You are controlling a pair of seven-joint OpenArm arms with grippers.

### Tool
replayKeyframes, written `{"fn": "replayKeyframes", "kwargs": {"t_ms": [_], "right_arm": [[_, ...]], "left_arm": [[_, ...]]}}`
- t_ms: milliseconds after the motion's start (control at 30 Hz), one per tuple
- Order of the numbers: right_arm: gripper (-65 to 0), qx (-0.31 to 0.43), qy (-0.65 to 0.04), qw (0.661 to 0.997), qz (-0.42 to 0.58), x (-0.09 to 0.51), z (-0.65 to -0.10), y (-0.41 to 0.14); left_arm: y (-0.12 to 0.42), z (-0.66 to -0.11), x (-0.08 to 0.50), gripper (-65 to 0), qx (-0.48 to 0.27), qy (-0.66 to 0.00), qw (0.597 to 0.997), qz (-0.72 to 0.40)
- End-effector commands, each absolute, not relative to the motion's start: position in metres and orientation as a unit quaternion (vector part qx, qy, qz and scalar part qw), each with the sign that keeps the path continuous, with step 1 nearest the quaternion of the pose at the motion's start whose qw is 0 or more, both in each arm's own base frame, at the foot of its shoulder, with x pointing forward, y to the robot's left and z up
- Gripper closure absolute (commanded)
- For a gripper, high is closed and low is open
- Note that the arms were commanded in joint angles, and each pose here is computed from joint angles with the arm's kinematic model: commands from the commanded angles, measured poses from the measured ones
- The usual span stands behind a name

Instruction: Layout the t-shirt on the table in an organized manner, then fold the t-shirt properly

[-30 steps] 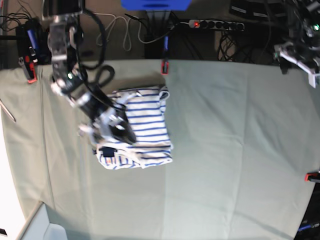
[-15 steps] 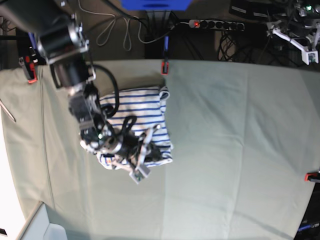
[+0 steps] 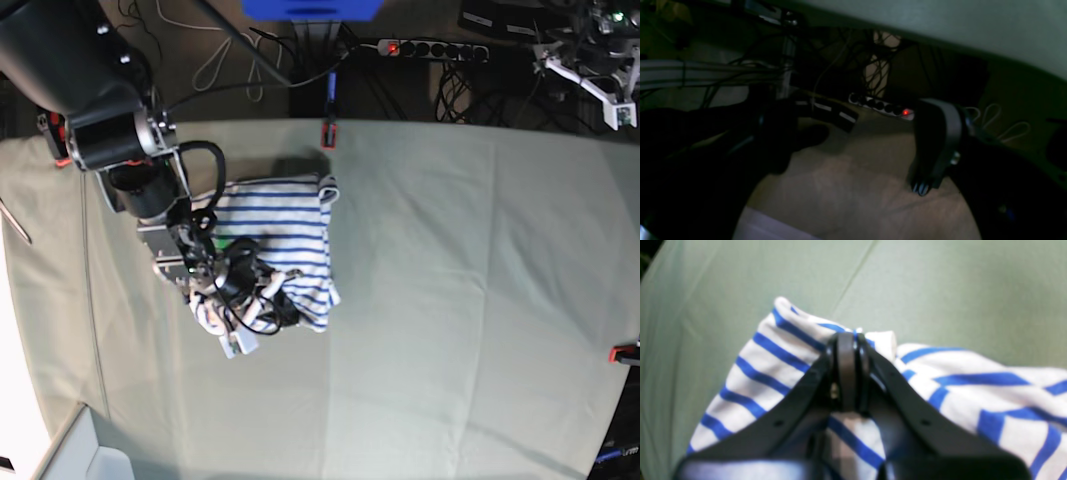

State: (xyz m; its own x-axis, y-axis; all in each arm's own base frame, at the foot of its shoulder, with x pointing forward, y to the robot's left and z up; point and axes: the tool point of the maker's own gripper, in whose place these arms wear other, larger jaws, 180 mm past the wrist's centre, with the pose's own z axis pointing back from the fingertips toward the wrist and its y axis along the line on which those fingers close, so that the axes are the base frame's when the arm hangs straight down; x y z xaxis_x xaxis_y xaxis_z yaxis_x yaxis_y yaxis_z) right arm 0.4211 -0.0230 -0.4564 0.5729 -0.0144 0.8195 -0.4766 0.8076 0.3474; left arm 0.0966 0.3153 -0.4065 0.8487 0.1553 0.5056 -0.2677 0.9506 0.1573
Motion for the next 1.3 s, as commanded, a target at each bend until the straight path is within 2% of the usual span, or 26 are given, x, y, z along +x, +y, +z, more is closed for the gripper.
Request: {"fn": "replayKeyframes", "kwargs": {"t_ms": [0, 100, 267, 333, 400, 467, 533, 700, 733, 800, 933, 1267], "right_arm": [[0.0, 0.277, -0.441, 0.842, 0.142, 0.423, -0.454, -0.025], [0.0, 0.284, -0.492, 0.814, 0.119, 0.438, -0.428, -0.027], [0.0, 0.267, -0.592, 0.758, 0.061, 0.444, -0.373, -0.063], [0.0, 0.26, -0.607, 0.747, 0.08, 0.437, -0.355, -0.06], [0.0, 0.243, -0.608, 0.75, 0.095, 0.419, -0.348, -0.067], [0.0, 0.225, -0.613, 0.751, 0.101, 0.395, -0.343, -0.076], [0.0, 0.212, -0.619, 0.751, 0.094, 0.368, -0.341, -0.087], [0.0, 0.178, -0.602, 0.775, 0.079, 0.295, -0.354, -0.113], [0.0, 0.171, -0.596, 0.781, 0.075, 0.283, -0.357, -0.118], [0.0, 0.159, -0.578, 0.798, 0.066, 0.257, -0.367, -0.129], [0.0, 0.145, -0.532, 0.833, 0.049, 0.21, -0.394, -0.145], [0.0, 0.146, -0.408, 0.901, 0.023, 0.132, -0.471, -0.165]], "left_arm": [[0.319, -0.399, 0.101, -52.5, 0.119, -0.264, 0.951, 0.105], [0.319, -0.398, 0.105, -52.5, 0.118, -0.269, 0.95, 0.105], [0.317, -0.4, 0.1, -52.5, 0.116, -0.261, 0.953, 0.105], [0.316, -0.401, 0.1, -52.5, 0.115, -0.259, 0.953, 0.105], [0.316, -0.405, 0.097, -51.4, 0.113, -0.253, 0.955, 0.108], [0.314, -0.413, 0.091, -44.3, 0.106, -0.243, 0.957, 0.116], [0.313, -0.424, 0.086, -33.8, 0.098, -0.233, 0.959, 0.125], [0.304, -0.468, 0.073, -1.7, 0.057, -0.188, 0.966, 0.165], [0.303, -0.476, 0.071, 0.0, 0.05, -0.179, 0.968, 0.171], [0.298, -0.493, 0.07, -1.5, 0.033, -0.164, 0.968, 0.186], [0.286, -0.516, 0.075, 0.0, 0.004, -0.146, 0.967, 0.207], [0.262, -0.547, 0.11, 0.0, -0.049, -0.16, 0.956, 0.24]]}}
